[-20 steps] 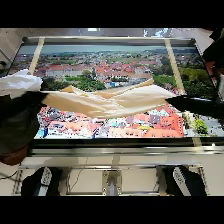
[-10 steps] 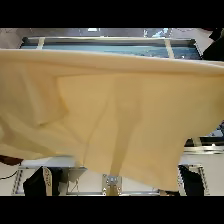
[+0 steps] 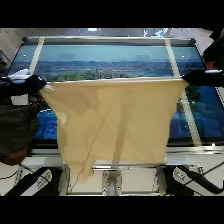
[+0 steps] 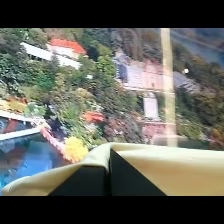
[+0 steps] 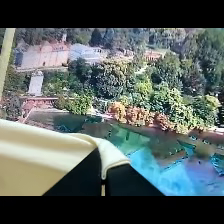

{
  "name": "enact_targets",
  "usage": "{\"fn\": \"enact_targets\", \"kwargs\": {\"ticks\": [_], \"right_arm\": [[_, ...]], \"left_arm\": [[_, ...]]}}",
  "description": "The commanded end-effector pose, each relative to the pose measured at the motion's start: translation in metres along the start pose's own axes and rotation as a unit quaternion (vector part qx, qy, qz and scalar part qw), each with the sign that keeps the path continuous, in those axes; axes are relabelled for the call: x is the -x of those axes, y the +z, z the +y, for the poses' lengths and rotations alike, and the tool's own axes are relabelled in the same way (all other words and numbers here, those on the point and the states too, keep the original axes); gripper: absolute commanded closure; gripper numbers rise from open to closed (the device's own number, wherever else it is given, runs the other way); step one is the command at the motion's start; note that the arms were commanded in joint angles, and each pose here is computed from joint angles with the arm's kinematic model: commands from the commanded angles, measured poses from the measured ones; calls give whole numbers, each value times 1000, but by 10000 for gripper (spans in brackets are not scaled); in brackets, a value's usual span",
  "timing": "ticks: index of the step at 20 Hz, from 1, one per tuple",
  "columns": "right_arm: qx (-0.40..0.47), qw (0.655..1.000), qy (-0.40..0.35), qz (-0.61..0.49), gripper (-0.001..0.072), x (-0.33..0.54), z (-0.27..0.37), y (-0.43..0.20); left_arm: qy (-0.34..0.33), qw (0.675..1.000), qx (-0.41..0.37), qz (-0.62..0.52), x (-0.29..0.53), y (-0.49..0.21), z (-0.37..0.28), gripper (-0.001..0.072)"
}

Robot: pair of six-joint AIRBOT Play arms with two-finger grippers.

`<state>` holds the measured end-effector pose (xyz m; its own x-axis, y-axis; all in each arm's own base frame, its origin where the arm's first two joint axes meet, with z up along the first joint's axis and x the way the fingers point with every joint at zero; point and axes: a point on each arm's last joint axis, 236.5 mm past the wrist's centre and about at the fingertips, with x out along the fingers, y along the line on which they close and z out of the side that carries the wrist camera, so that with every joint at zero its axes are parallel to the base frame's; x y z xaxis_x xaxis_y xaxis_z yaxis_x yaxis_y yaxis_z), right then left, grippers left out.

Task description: Fold the shirts.

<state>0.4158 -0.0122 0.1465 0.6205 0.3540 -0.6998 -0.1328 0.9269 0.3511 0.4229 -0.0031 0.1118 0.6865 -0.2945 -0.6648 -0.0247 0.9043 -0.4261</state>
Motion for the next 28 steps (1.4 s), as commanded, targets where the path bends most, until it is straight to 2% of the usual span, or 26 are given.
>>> {"fn": "enact_targets", "kwargs": {"ticks": [1, 4, 7, 10, 12, 14, 16, 21, 25, 28], "right_arm": [[-43, 999, -19, 28, 704, -103, -53, -16], [-47, 998, -35, 7, 704, -165, -70, -4], [-28, 999, -36, -12, 704, -188, -68, 21], [4, 999, -35, -26, 704, -168, -57, 49], [35, 998, -48, -3, 704, -149, -53, 48], [49, 995, -65, 60, 704, -138, -56, 21], [59, 987, -78, 125, 704, -139, -63, -15], [18, 977, -71, 201, 705, -170, -74, -102], [15, 966, -60, 250, 704, -188, -70, -149], [24, 962, -46, 268, 701, -200, -56, -161]], "left_arm": [[63, 998, -22, -21, -109, 17, 42, 700], [64, 998, -16, -4, -163, 32, 59, 699], [67, 997, -25, -6, -173, 39, 63, 699], [114, 986, -117, 23, -138, 40, 68, 700], [158, 966, -186, 86, -102, 20, 71, 700], [182, 951, -214, 129, -79, -5, 78, 700], [179, 949, -204, 159, -75, -40, 83, 700], [156, 936, -190, 251, -90, -136, 90, 700], [151, 929, -193, 277, -93, -162, 89, 699], [151, 928, -192, 281, -94, -165, 91, 698]]}}
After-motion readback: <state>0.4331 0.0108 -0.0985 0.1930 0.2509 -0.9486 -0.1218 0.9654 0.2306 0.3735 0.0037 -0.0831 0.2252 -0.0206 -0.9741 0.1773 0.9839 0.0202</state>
